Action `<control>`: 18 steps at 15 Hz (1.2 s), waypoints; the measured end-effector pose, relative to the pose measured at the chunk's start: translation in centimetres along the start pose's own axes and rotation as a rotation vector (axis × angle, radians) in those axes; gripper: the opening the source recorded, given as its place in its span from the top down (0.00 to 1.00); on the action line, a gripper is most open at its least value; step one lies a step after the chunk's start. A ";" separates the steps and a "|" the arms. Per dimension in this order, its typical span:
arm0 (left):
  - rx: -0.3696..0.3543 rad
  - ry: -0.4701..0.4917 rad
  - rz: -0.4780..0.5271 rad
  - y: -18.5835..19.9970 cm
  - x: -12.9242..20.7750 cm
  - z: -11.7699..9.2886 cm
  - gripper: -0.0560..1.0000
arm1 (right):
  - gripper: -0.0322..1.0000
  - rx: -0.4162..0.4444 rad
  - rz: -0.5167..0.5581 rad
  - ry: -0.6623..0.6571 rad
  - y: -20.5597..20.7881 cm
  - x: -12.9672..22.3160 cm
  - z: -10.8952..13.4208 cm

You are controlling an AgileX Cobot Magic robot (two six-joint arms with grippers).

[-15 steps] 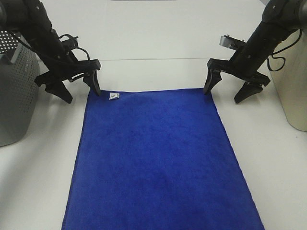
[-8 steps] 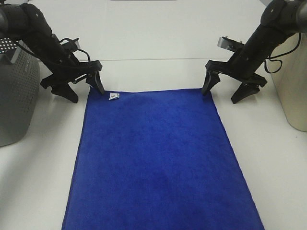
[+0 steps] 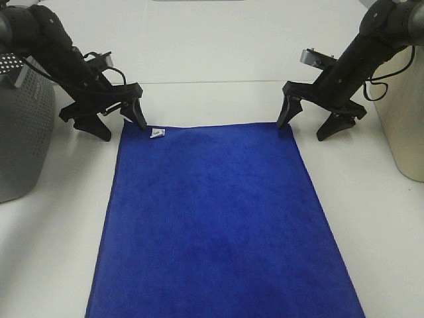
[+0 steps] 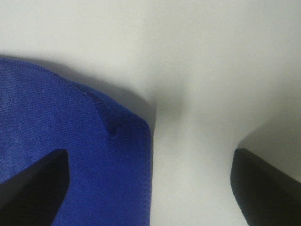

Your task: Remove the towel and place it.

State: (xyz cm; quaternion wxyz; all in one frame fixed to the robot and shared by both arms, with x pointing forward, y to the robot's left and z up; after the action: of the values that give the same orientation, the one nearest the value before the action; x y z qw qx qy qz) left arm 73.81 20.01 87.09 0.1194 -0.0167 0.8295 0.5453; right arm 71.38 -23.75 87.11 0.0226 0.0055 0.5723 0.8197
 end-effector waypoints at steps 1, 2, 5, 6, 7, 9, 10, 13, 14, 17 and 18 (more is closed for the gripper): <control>0.009 -0.012 -0.012 -0.1 -0.1 -0.4 0.23 | 0.10 -0.015 -0.011 -0.005 0.0 -0.1 0.1; 0.015 -0.027 -0.021 -0.4 -0.2 -1.0 0.23 | 0.11 -0.026 -0.021 -0.001 0.0 -0.2 0.3; 0.038 -0.052 -0.038 -1.5 -0.2 -3.1 0.24 | 0.14 -0.076 -0.037 -0.004 -0.5 -0.4 0.7; 0.050 -0.049 -0.042 -1.9 -0.2 -3.5 0.24 | 0.15 -0.078 -0.041 0.005 -0.5 -0.5 0.8; 0.060 -0.052 -0.045 -2.1 -0.3 -4.0 0.24 | 0.16 -0.078 -0.043 0.021 -0.7 -0.4 1.4; 0.070 -0.058 -0.043 -2.5 -0.2 -4.7 0.26 | 0.19 -0.075 -0.054 0.061 -1.2 -0.3 2.6; 0.074 -0.057 -0.042 -2.6 -0.2 -4.8 0.27 | 0.21 -0.076 -0.057 0.071 -1.5 -0.3 2.9; 0.081 -0.051 -0.042 -2.7 -0.2 -4.8 0.29 | 0.26 -0.073 -0.073 0.087 -1.9 -0.3 3.7; 0.082 -0.049 -0.044 -2.7 -0.2 -4.8 0.29 | 0.28 -0.075 -0.075 0.092 -2.1 -0.3 4.0; 0.083 -0.048 -0.045 -2.7 -0.2 -4.8 0.29 | 0.35 -0.064 -0.080 0.110 -2.4 -0.2 4.5; 0.083 -0.048 -0.044 -2.8 -0.2 -4.8 0.30 | 0.42 -0.054 -0.080 0.116 -2.5 -0.2 4.3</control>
State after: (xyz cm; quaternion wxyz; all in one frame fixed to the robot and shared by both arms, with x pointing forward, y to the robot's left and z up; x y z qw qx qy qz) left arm 73.55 14.49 86.45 0.1518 -0.0171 0.8478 0.5079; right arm 71.84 -18.87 86.29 0.0225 -0.0655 0.5503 0.8321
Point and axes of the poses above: a point on each arm's last joint axis where the gripper is mounted, y pointing back along that axis away from the gripper, z along the wrist's bending axis when the last joint is at zero, x = y × z, the point moved 1 cm from there along -y, pointing out along that axis toward the gripper, and after that the axes turned 7 degrees about -y, right-handed, at the moved point
